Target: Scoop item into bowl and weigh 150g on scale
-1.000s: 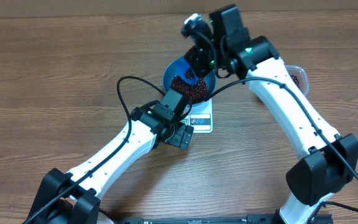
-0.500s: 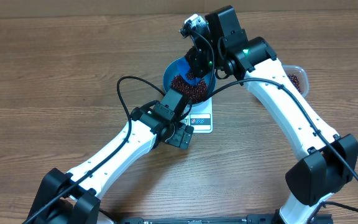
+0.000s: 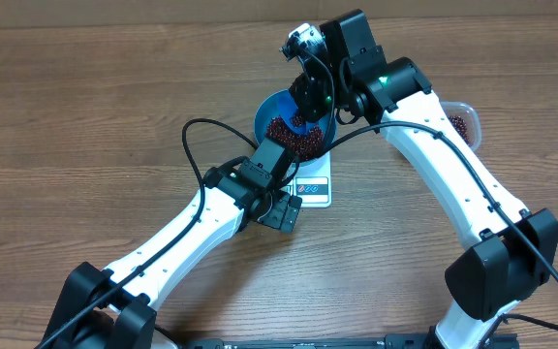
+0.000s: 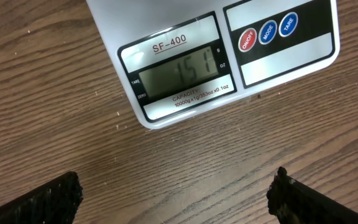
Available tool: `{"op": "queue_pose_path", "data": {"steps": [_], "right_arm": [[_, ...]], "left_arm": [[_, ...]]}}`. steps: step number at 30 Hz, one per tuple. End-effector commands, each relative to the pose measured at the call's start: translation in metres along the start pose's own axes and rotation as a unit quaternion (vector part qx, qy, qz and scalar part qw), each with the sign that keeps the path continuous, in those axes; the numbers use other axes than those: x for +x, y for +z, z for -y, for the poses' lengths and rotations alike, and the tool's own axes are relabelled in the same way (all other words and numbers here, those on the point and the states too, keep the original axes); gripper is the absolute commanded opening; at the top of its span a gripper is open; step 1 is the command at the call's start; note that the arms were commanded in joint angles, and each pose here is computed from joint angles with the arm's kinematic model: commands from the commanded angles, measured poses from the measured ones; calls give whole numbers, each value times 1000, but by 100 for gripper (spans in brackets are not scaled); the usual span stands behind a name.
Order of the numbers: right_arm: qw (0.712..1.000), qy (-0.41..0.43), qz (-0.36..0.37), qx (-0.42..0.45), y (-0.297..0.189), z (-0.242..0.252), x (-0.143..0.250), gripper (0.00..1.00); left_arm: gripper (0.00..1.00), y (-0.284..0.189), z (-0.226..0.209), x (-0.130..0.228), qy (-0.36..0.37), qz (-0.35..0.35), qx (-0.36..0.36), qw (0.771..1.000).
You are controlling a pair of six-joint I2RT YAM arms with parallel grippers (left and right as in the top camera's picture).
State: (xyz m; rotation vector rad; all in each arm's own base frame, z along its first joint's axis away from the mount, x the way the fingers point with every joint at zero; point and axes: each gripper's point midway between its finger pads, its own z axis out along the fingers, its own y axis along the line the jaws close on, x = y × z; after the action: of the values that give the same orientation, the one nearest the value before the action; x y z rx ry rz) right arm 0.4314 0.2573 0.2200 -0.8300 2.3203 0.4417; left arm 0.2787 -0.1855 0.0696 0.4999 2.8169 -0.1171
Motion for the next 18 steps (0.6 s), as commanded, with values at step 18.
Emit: {"op": "queue_pose_path", "data": {"steps": [18], "right_arm": [[998,16,-50,25,40,25,28,4]], "left_arm": [[100,-1,0,0,13,4,-5,1000]]}}
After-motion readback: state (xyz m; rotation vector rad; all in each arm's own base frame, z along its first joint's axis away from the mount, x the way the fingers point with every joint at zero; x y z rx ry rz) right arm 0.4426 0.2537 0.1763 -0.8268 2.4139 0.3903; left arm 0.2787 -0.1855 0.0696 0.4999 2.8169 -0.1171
